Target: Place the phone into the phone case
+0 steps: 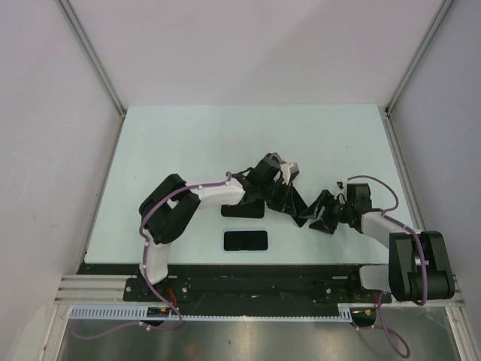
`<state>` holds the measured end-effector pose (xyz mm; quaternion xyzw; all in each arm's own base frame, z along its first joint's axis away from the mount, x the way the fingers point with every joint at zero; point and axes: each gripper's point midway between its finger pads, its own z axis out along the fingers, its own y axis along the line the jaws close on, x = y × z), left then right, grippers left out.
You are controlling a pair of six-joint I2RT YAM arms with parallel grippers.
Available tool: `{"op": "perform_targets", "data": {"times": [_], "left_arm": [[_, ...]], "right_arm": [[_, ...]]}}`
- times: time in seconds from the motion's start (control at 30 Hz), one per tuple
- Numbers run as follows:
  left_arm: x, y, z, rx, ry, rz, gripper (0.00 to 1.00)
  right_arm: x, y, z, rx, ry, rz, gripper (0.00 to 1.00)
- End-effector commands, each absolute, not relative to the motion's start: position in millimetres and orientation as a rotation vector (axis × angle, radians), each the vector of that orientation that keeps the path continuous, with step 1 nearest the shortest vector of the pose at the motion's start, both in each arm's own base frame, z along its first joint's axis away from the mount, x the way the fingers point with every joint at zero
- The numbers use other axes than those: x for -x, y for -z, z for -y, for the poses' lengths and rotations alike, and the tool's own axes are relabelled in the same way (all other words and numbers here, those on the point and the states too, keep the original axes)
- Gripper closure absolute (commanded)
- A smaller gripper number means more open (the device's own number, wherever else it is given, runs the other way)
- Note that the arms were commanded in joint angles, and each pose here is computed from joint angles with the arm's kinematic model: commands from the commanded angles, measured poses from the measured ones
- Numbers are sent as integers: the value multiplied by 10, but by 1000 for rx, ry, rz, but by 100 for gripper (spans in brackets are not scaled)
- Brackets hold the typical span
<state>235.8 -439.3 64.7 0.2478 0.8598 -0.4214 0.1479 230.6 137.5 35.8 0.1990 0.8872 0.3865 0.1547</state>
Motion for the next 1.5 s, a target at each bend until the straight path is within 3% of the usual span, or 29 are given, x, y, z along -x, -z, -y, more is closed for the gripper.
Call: {"op": "perform_targets", "data": {"times": [0.0, 0.43, 0.8, 1.03, 1.27, 1.47], "left_arm": [[-2583, -1011, 4250, -684, 1189, -2364, 100], [-3111, -2019, 3544, -539, 1187, -2169, 100], [-2913, -3003, 2539, -346, 1325, -1965, 100], [-2613, -3129, 2157, -259, 1367, -1916, 100], [-2413, -3086, 2121, -250, 1421, -1924, 99], [-2378, -3014, 2115, -236, 1432, -1942, 100]], "right_arm": [[-2227, -284, -1288, -558, -1012, -2566, 30], [-2348, -627, -1363, -508, -1063, -2469, 29], [-2890, -2057, -2082, -137, -1338, -2113, 27], [-2856, -2946, -2715, 134, -1621, -1740, 24], [-2740, -3103, -3279, 249, -1861, -1618, 25], [-2627, -3125, -3590, 282, -2051, -1557, 39]]}}
